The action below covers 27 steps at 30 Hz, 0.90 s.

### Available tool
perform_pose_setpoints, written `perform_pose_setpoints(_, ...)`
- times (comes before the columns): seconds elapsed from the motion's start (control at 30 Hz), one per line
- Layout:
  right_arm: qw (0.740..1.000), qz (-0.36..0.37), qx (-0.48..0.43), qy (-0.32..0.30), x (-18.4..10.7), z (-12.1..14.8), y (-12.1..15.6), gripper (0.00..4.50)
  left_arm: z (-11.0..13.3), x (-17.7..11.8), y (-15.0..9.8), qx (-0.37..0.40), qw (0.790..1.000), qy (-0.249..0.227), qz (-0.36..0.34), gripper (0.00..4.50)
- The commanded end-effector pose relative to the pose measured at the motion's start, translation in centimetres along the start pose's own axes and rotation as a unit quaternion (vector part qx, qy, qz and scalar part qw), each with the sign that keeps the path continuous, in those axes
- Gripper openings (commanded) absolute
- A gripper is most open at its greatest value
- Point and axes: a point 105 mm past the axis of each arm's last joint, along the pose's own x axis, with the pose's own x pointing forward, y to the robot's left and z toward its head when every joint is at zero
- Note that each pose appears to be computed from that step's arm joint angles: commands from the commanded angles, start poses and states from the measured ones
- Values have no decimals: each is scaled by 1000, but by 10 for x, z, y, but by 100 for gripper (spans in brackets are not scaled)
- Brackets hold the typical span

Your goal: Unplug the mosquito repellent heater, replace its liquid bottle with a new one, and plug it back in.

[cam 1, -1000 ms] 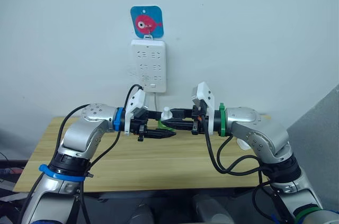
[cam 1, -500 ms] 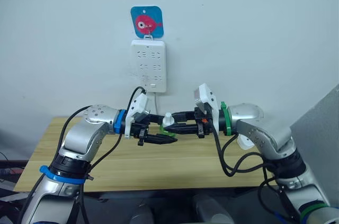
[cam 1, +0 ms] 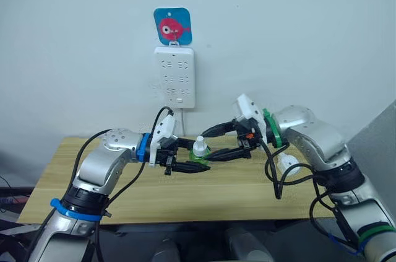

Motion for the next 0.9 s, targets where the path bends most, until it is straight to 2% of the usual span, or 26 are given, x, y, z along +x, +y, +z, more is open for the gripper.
perform_pose_setpoints(0.03, 997, -72, -30, -14, -25, 13, 1, 280, 7, -6, 13, 25, 998, -22, 51, 228)
perform_pose_setpoints(0.17, 983, -177, -29, -34, -35, 10, 6, 280, 8, -3, 30, 47, 992, -44, 109, 228)
perform_pose_setpoints(0.27, 971, -231, -24, -51, -27, 10, 7, 280, 8, 0, 37, 59, 989, -47, 130, 228)
perform_pose_setpoints(0.37, 959, -277, -11, -56, -5, 4, 0, 280, 8, 7, 40, 68, 988, -49, 133, 228)
perform_pose_setpoints(0.53, 953, -294, -1, -66, 21, 6, -8, 280, 11, 13, 45, 73, 986, -55, 138, 228)
perform_pose_setpoints(0.77, 945, -319, 2, -74, 31, 7, -20, 280, 14, 19, 46, 75, 986, -61, 139, 228)
perform_pose_setpoints(0.9, 945, -318, 5, -78, 30, 8, -23, 187, 17, 18, 47, 74, 985, -65, 143, 228)
